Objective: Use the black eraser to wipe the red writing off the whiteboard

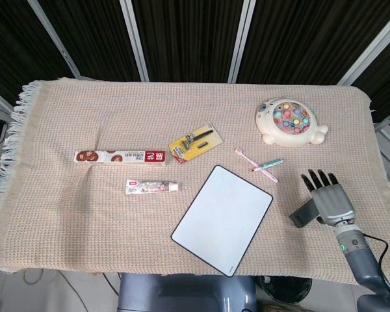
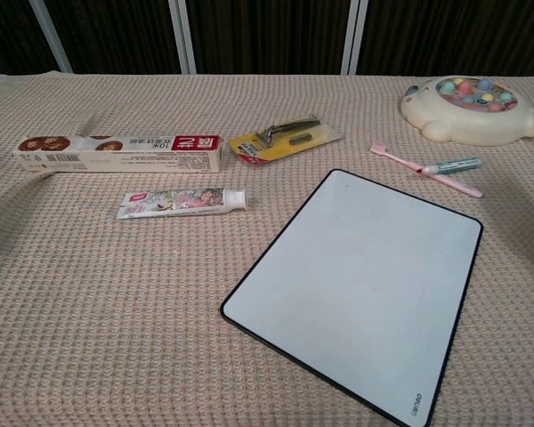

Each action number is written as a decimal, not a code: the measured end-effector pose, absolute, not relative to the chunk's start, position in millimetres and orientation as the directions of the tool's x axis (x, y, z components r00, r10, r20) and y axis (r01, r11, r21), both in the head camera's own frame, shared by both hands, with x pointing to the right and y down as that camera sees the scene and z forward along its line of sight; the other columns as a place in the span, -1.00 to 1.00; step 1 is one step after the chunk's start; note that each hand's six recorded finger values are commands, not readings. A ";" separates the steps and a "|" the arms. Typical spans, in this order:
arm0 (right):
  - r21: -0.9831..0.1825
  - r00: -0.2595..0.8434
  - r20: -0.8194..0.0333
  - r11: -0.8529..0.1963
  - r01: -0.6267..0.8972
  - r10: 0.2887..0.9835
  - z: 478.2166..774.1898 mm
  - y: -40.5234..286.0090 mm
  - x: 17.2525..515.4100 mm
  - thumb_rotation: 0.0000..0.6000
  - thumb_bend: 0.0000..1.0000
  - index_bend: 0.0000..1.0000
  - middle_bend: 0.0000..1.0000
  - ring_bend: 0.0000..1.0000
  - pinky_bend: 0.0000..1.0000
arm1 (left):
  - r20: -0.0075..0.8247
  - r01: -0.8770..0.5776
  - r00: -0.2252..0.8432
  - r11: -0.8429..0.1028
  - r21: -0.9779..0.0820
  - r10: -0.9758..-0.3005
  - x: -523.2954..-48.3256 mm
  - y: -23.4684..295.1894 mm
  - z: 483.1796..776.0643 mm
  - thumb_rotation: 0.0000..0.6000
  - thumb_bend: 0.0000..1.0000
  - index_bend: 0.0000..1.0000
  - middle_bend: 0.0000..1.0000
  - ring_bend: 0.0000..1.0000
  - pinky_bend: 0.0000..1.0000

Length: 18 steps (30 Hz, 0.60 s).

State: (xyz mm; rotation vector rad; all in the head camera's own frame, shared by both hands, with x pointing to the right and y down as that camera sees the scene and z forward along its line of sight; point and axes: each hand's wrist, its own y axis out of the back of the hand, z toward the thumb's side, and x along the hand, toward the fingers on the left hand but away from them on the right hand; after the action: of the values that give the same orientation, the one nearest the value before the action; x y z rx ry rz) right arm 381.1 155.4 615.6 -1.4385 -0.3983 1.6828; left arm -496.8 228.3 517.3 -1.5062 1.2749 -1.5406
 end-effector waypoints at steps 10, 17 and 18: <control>-0.895 0.033 -0.431 -0.422 -0.146 0.902 562.7 170.1 402.5 1.00 -0.83 -1.00 -1.00 -0.97 -0.74 | 0.364 -0.186 -0.148 -0.335 -0.924 -0.920 -496.1 228.6 517.3 1.00 0.28 -0.68 -0.83 -0.95 -1.00; -0.945 0.078 -0.321 -0.325 0.043 0.944 540.9 201.2 414.7 1.00 -0.83 -1.00 -1.00 -0.97 -0.74 | 0.364 -0.185 -0.146 -0.336 -0.923 -0.920 -495.9 228.7 517.2 1.00 0.28 -0.68 -0.83 -0.95 -1.00; -0.951 0.089 -0.299 -0.305 0.059 0.950 537.7 207.2 417.1 1.00 -0.83 -1.00 -1.00 -0.97 -0.74 | 0.364 -0.185 -0.146 -0.336 -0.924 -0.920 -495.8 228.7 517.2 1.00 0.28 -0.68 -0.83 -0.95 -1.00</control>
State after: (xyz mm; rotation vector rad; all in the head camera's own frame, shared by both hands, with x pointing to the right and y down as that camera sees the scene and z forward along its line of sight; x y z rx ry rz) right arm 417.1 207.2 537.7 -1.5245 -1.0414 1.3344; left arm -495.8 228.7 517.2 -1.5087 1.2718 -1.5362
